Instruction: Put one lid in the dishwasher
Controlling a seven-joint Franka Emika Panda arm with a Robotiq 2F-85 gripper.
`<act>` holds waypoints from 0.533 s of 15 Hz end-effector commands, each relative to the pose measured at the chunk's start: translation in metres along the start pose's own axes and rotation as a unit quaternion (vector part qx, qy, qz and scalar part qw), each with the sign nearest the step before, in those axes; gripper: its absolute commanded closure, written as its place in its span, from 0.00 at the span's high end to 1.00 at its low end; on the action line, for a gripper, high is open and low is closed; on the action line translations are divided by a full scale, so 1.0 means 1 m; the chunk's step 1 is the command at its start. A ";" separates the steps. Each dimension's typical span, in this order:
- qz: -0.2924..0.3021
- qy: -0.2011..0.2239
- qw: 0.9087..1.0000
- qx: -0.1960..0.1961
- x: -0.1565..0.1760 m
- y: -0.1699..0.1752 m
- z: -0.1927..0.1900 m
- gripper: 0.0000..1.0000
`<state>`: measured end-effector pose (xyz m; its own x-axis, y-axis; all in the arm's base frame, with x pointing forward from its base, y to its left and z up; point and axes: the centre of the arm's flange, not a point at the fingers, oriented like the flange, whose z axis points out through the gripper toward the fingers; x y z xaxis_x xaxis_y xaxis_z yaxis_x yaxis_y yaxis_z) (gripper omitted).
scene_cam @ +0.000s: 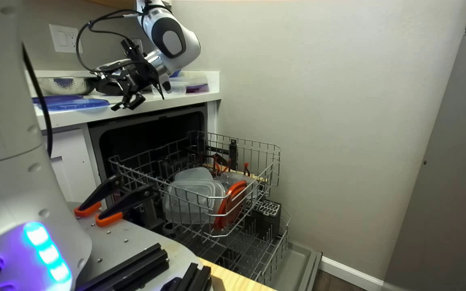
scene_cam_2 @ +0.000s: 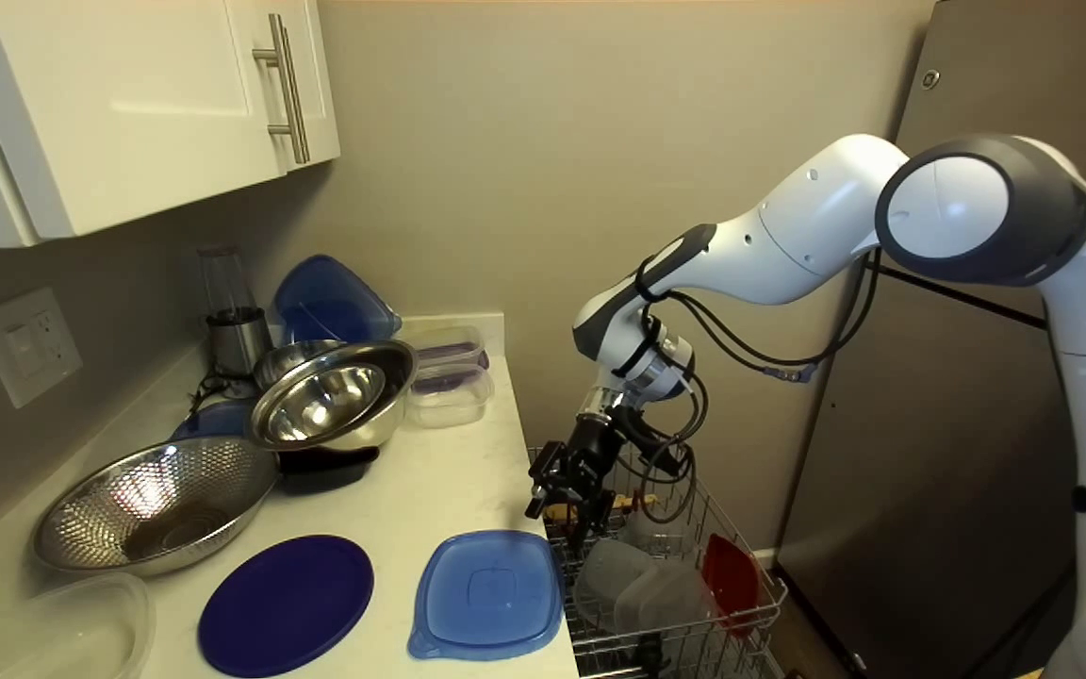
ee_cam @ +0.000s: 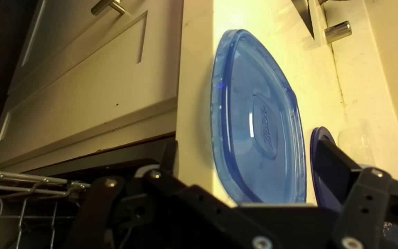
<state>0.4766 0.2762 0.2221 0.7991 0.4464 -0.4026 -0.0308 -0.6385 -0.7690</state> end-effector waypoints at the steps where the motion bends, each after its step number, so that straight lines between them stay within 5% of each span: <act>1: 0.021 0.004 1.000 0.007 0.009 0.003 0.002 1.00; 8: 0.012 -0.037 0.999 0.019 0.045 -0.001 0.036 1.00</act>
<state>0.4838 0.2987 0.1961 0.7778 0.4628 -0.4253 -0.0495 -0.6294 -0.7755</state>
